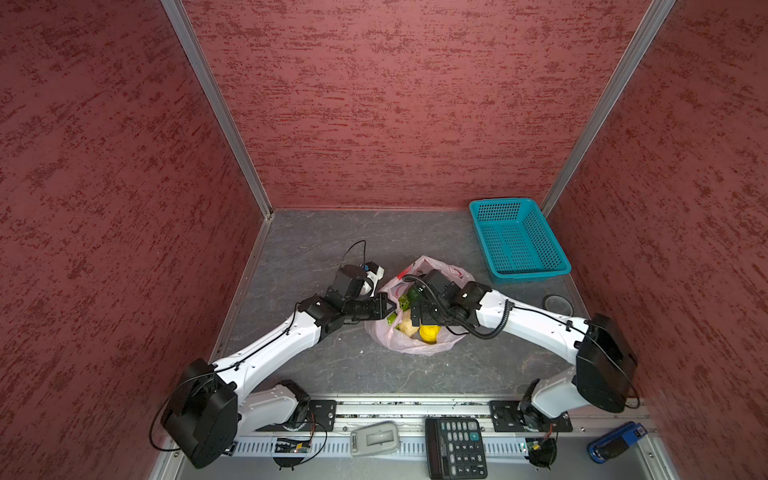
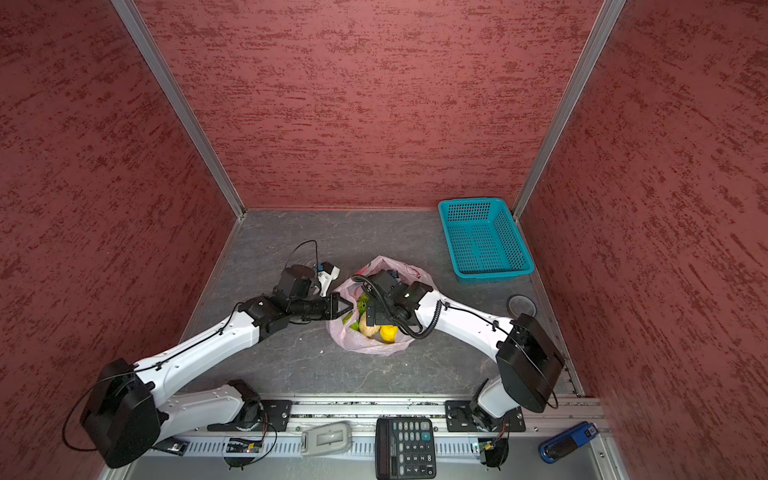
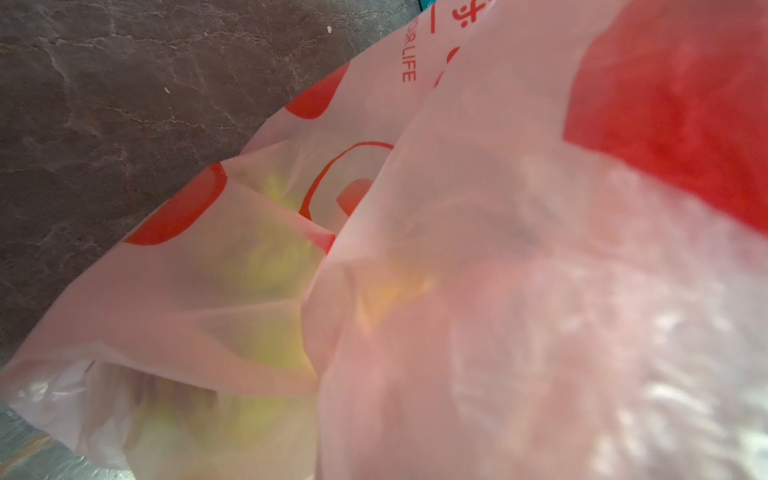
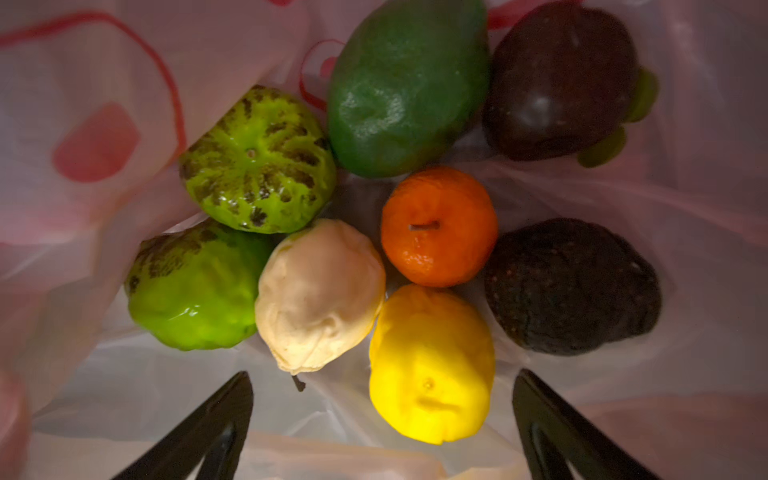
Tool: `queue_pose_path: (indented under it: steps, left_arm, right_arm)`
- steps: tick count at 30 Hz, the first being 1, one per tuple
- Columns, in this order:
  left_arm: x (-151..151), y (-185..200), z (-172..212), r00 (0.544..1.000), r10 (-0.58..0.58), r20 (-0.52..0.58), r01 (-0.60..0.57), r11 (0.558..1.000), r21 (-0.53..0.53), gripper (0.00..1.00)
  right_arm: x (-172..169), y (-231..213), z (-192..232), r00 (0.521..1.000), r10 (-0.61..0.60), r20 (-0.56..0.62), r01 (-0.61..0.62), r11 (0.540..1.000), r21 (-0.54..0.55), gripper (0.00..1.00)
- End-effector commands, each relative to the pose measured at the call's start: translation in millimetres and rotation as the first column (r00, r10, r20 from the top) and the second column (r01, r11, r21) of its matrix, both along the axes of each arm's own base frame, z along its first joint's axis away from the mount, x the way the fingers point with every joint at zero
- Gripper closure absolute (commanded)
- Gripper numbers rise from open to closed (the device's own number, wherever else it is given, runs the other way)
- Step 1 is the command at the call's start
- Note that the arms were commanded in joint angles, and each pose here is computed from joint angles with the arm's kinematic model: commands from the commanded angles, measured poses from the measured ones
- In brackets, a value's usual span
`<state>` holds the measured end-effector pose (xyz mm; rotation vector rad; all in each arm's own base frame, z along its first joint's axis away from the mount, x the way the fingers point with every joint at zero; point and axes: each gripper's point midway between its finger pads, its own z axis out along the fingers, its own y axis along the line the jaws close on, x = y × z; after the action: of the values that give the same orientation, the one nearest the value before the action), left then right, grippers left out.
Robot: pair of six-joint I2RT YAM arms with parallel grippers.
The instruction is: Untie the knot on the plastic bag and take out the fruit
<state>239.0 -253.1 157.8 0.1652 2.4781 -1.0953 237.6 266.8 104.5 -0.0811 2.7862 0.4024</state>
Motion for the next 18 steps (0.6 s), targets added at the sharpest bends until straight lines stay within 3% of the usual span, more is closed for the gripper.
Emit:
queue_pose_path:
  steps: [1,7,12,15,18]
  left_arm:
    - [-0.6,-2.7,7.2,1.0,-0.003,0.029,0.004,1.0,-0.011,1.0]
    - [-13.7,2.0,0.6,1.0,-0.001,0.013,0.001,1.0,0.007,1.0]
    - [-22.9,1.3,-14.3,1.0,-0.006,-0.005,0.006,1.0,0.023,1.0]
    - [-27.2,-1.9,-20.4,1.0,-0.014,-0.011,0.015,0.999,0.037,1.0]
    - [-27.6,-5.2,-18.6,1.0,-0.017,-0.002,0.017,0.999,0.036,1.0]
  right_arm:
    - [0.0,7.8,3.0,1.0,-0.029,-0.004,0.029,1.0,0.006,0.01]
    - [-16.6,-49.0,-12.8,0.99,-0.142,-0.009,0.138,0.973,-0.188,0.02]
    - [-38.6,-88.9,-54.3,0.957,-0.254,-0.14,0.221,0.951,-0.216,0.02]
    - [-41.8,-101.2,-64.4,0.944,-0.295,-0.146,0.254,0.936,-0.243,0.02]
    - [-31.2,-86.6,-57.5,0.955,-0.268,-0.127,0.243,0.952,-0.186,0.01]
